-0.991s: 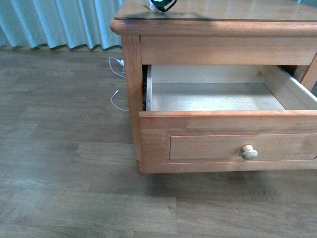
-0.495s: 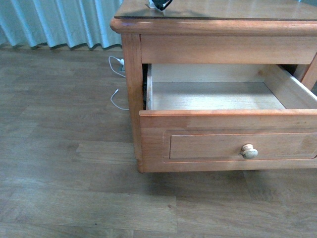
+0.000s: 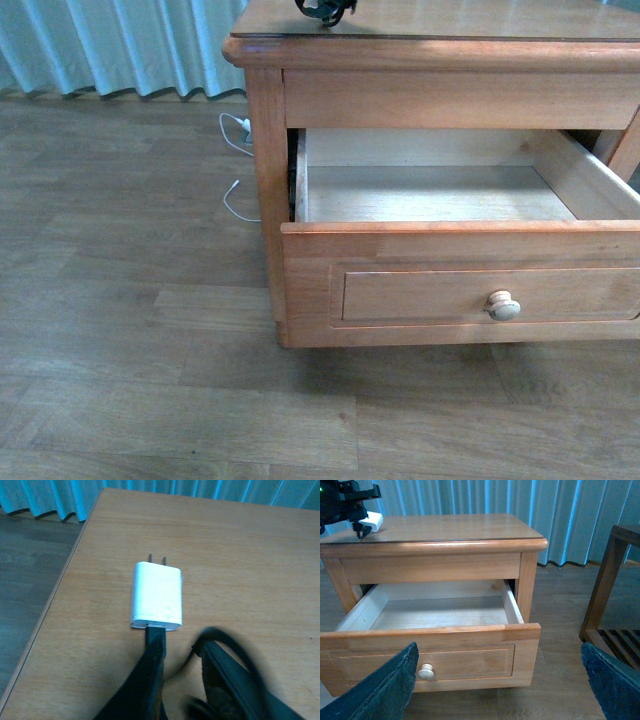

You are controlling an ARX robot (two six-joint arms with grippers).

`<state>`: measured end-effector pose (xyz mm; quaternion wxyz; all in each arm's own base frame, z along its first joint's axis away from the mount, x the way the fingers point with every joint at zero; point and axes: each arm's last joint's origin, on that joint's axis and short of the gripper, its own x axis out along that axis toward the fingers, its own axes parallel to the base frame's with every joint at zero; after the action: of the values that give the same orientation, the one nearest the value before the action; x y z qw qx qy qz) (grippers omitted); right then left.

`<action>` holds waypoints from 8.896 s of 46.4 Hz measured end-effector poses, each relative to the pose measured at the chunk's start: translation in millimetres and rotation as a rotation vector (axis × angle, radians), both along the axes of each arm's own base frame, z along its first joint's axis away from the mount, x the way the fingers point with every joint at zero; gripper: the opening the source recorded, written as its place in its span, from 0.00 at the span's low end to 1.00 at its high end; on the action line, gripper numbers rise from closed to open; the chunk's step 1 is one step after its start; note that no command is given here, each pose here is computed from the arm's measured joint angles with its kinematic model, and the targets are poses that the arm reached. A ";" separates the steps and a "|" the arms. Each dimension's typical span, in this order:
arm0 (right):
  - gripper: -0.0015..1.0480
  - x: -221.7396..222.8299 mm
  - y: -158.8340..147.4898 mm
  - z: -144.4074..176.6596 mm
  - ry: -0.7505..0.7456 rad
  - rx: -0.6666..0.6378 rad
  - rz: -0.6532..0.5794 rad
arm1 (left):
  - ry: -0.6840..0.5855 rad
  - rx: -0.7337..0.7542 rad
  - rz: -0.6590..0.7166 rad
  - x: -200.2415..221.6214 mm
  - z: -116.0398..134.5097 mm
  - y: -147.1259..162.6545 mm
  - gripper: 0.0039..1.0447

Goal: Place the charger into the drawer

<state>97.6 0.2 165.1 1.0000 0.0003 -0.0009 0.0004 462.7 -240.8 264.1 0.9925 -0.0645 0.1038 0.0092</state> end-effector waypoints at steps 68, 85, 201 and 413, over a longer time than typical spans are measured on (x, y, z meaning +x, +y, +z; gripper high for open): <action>0.92 0.0 0.0 0.0 0.000 0.000 0.000 | 0.168 -0.039 -0.275 -102.2 -35.8 -19.0 0.04; 0.92 0.0 0.0 0.0 0.000 0.000 0.000 | 0.221 -0.048 -0.269 -78.0 -68.5 -40.5 0.04; 0.92 0.0 0.0 0.0 0.000 0.000 0.000 | -0.103 -0.100 0.165 -364.7 16.1 244.5 0.95; 0.92 299.5 54.4 -76.8 0.428 0.031 -0.014 | -0.213 0.124 -0.018 -365.6 -97.1 240.6 0.95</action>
<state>397.1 54.6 88.3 0.9773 0.0158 0.2113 -0.0069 97.0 -0.2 167.1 1.0000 -0.0030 -0.0026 -0.0002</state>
